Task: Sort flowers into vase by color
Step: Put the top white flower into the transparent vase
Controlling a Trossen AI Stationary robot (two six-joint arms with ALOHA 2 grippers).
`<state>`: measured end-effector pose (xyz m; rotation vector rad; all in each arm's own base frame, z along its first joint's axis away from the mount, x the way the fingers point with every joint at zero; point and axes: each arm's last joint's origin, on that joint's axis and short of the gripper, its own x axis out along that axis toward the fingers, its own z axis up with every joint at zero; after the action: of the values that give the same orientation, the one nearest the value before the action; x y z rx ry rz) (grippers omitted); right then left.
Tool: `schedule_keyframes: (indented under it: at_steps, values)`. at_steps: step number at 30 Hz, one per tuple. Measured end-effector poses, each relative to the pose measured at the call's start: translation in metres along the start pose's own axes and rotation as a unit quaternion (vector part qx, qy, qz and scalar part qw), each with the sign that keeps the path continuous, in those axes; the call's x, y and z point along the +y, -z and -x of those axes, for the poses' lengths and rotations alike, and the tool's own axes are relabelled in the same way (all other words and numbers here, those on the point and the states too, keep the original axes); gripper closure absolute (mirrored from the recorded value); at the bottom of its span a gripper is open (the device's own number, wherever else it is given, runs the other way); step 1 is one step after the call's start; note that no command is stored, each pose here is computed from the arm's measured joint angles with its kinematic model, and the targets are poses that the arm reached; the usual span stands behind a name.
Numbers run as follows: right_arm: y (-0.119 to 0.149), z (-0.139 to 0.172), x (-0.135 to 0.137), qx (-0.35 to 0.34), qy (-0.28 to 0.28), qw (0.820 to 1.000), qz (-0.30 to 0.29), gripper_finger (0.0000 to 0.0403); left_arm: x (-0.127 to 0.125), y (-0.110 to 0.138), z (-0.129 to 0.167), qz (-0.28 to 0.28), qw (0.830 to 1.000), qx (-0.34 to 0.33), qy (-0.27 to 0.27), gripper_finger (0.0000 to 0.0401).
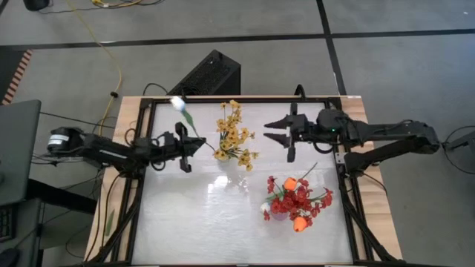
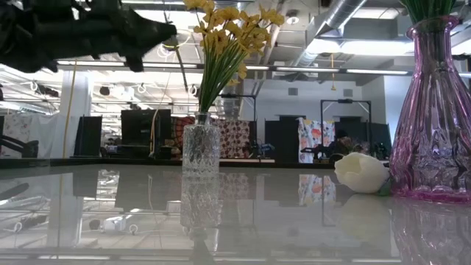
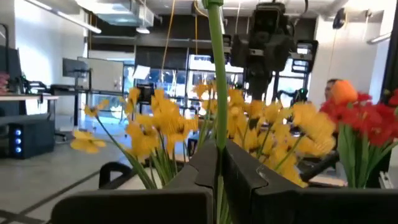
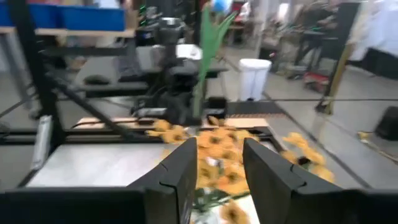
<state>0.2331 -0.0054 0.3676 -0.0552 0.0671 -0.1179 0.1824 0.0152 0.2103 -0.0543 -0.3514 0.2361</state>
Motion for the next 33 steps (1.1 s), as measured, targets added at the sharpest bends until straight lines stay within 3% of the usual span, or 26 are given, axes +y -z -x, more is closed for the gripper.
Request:
schedule_keyframes:
  at_steps: [9, 13, 23, 33]
  values:
    - [0.022, 0.015, -0.01, -0.008, 0.026, 1.0, -0.012, 0.0269, -0.001, 0.022, -0.011, 0.0, 1.0, -0.016, -0.005, 0.0401]
    - [0.027, 0.016, -0.013, 0.0, 0.033, 0.999, -0.015, 0.0274, -0.001, 0.034, -0.016, -0.006, 1.0, 0.01, -0.016, 0.0401]
    - [0.029, 0.013, -0.013, 0.005, 0.033, 0.999, -0.014, 0.0275, -0.001, 0.039, -0.02, -0.024, 0.999, 0.022, -0.027, 0.0401]
    - [0.029, 0.013, -0.013, 0.005, 0.032, 0.999, -0.016, 0.0275, 0.002, 0.055, -0.018, -0.014, 0.993, 0.102, -0.053, 0.0401]
